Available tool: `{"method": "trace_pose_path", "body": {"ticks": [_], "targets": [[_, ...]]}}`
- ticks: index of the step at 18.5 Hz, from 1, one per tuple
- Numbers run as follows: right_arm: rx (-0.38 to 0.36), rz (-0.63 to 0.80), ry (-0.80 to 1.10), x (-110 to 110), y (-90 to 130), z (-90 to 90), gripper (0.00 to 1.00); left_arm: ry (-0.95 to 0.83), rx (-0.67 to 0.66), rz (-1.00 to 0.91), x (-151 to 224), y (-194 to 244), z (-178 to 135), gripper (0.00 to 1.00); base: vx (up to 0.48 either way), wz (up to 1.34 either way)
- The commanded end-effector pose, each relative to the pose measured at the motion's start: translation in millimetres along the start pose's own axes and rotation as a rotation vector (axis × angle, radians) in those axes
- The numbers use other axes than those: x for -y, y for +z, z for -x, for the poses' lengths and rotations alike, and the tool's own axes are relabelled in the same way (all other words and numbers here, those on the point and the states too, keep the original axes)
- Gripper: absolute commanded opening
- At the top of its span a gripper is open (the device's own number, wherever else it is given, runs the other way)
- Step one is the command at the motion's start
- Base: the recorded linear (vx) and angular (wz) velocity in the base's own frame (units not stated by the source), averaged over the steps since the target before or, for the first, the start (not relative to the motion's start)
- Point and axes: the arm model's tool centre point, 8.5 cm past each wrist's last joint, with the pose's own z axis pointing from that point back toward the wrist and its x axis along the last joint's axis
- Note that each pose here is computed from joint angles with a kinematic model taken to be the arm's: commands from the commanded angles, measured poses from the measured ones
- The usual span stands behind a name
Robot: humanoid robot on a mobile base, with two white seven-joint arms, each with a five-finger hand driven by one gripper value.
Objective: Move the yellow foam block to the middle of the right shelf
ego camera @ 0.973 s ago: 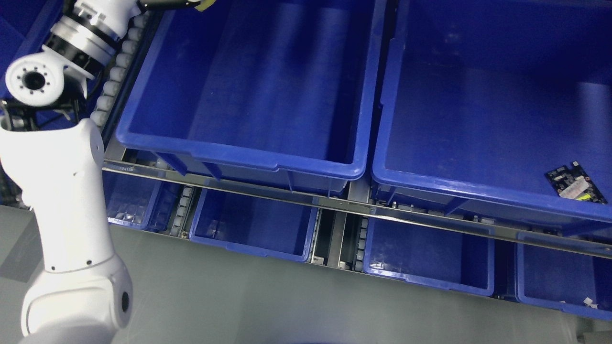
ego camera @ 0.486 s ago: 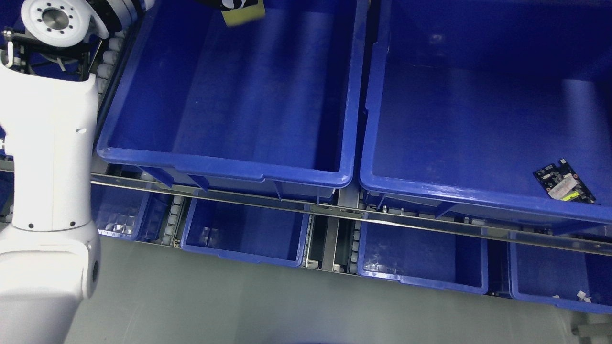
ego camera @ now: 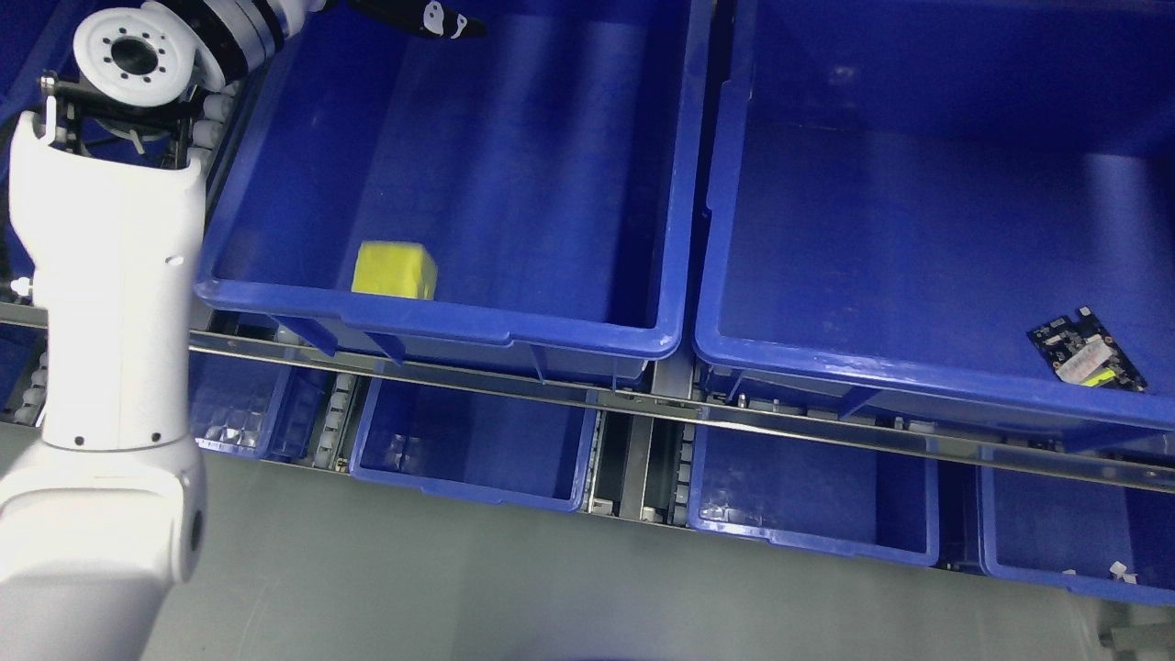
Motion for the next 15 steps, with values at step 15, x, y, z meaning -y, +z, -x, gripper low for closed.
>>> {"method": "trace_pose_path", "body": {"ticks": [15], "targets": [[0.018,0.017,0.004,11.2,-0.9,-6.1,1.0,0.304,0.455,-0.775,18.5,140.1,44.7,1.0,0.0,0.0]]}}
